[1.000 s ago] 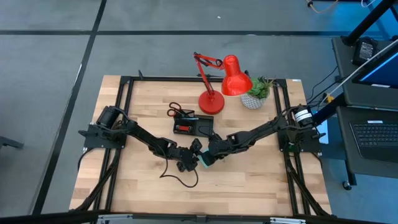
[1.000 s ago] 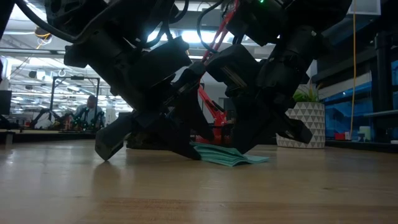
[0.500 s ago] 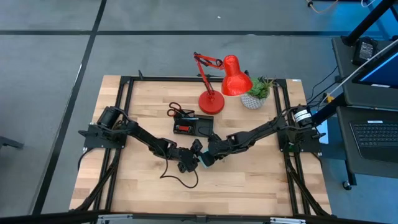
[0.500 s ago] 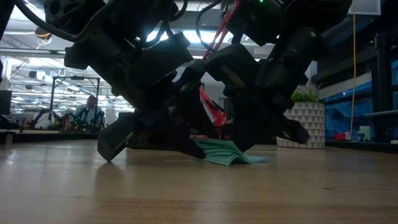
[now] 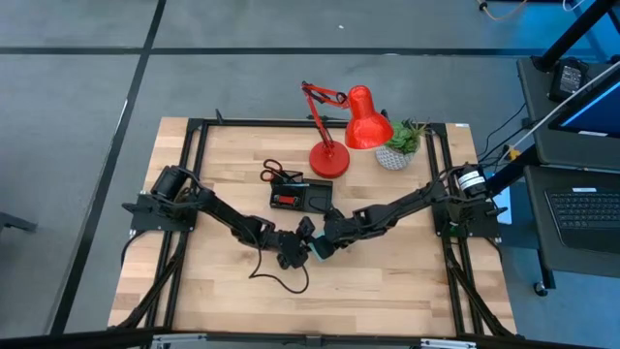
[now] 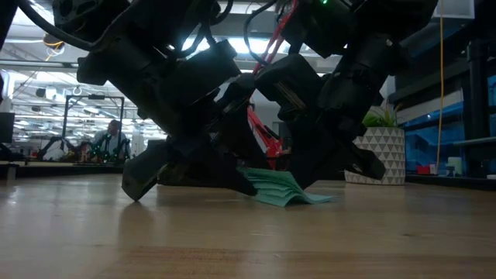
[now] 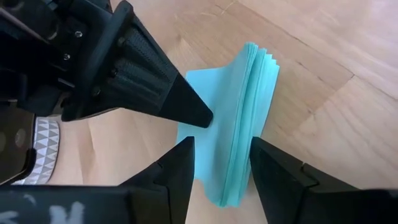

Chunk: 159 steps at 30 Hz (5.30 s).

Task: Pick and place office supplies into organizer
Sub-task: Put the blue sticky note into the black desk organizer

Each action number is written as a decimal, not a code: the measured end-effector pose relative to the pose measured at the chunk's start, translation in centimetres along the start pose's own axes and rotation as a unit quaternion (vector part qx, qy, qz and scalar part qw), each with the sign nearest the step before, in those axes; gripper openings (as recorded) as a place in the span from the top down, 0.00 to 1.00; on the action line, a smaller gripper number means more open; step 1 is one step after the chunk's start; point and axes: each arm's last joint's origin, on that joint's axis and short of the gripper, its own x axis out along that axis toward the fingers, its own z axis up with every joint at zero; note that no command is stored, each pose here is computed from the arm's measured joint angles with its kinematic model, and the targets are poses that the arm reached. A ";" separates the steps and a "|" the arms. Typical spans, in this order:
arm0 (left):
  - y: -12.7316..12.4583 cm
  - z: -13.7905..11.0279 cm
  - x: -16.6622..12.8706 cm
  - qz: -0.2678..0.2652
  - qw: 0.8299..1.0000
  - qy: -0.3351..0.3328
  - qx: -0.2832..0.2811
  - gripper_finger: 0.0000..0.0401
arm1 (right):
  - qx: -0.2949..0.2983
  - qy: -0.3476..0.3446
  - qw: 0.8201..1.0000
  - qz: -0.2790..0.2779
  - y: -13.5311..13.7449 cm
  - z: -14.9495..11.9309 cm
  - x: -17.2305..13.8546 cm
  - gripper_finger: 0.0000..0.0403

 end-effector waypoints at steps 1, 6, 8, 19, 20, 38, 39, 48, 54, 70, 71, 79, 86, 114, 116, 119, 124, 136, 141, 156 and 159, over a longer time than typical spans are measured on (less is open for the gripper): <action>0.1 0.0 -0.1 0.003 1.000 0.002 -0.001 0.63 | 0.000 0.003 1.000 0.001 0.0 0.0 0.0 1.00; 0.5 0.3 -0.6 0.013 1.000 -0.001 -0.025 0.65 | 0.000 0.005 1.000 0.000 0.0 0.0 0.0 1.00; 0.7 0.3 -0.8 0.014 1.000 -0.002 -0.026 0.65 | 0.000 0.005 1.000 0.000 0.0 0.0 0.0 1.00; 0.7 0.3 -0.8 0.019 0.999 0.010 -0.025 0.67 | 0.001 0.006 1.000 -0.002 -0.1 0.0 0.0 1.00; 0.7 0.3 -0.8 0.019 0.999 0.009 -0.025 0.68 | 0.000 0.006 1.000 -0.002 -0.1 0.0 0.0 1.00; 0.5 0.8 -1.0 0.030 0.999 -0.002 -0.024 0.71 | 0.000 0.008 1.000 -0.002 -0.1 -0.1 0.0 1.00; 0.4 0.9 -1.0 0.030 0.999 -0.005 -0.023 0.71 | 0.000 0.008 1.000 -0.002 -0.1 -0.1 0.0 1.00; 0.0 1.5 -1.3 0.029 0.999 -0.022 -0.021 0.72 | 0.000 0.008 1.000 -0.003 -0.1 -0.1 0.0 1.00; 0.4 1.3 -1.1 0.036 0.999 -0.023 -0.028 0.73 | 0.000 0.005 1.000 0.000 -0.1 -0.1 0.0 1.00; 0.6 1.0 -1.1 0.052 0.999 0.007 -0.016 0.74 | -0.003 0.004 1.000 -0.001 0.0 -0.1 0.0 1.00; 0.7 0.9 -1.1 0.058 0.998 0.013 -0.016 0.74 | -0.002 0.004 1.000 -0.001 0.0 -0.1 0.0 1.00; 0.7 0.8 -1.1 0.069 0.997 0.028 0.002 0.74 | -0.002 0.004 1.000 -0.001 0.0 -0.1 0.0 1.00; 0.7 0.8 -1.2 0.071 0.997 0.031 0.002 0.75 | -0.002 0.003 1.000 -0.001 0.0 -0.1 0.0 1.00; 0.6 0.7 -1.0 0.033 0.999 0.006 -0.001 0.75 | -0.002 0.003 1.000 -0.001 0.0 -0.1 0.0 1.00; 0.6 0.7 -1.0 0.023 1.000 -0.002 -0.009 0.75 | -0.002 0.002 1.000 -0.001 0.0 -0.1 0.0 1.00; 0.5 0.8 -1.0 0.021 1.000 -0.007 -0.013 0.75 | -0.002 0.002 1.000 -0.001 0.0 -0.1 0.0 1.00; 0.7 0.9 -0.9 0.032 0.999 -0.019 -0.020 0.75 | -0.002 -0.006 1.000 -0.004 0.0 0.0 0.0 1.00; 0.9 1.4 -0.9 0.030 0.996 -0.057 -0.062 0.75 | -0.002 -0.007 1.000 -0.004 0.0 0.0 0.0 1.00; 0.9 1.4 -0.9 0.030 0.996 -0.058 -0.064 0.75 | -0.002 -0.007 1.000 -0.004 -0.1 0.0 0.0 1.00; 0.8 1.5 -0.9 0.011 0.995 -0.071 -0.070 0.78 | -0.002 -0.007 1.000 -0.004 -0.1 0.0 0.0 1.00; 0.8 1.5 -0.9 0.012 0.995 -0.071 -0.065 0.83 | -0.002 -0.007 1.000 -0.004 -0.1 0.0 0.0 1.00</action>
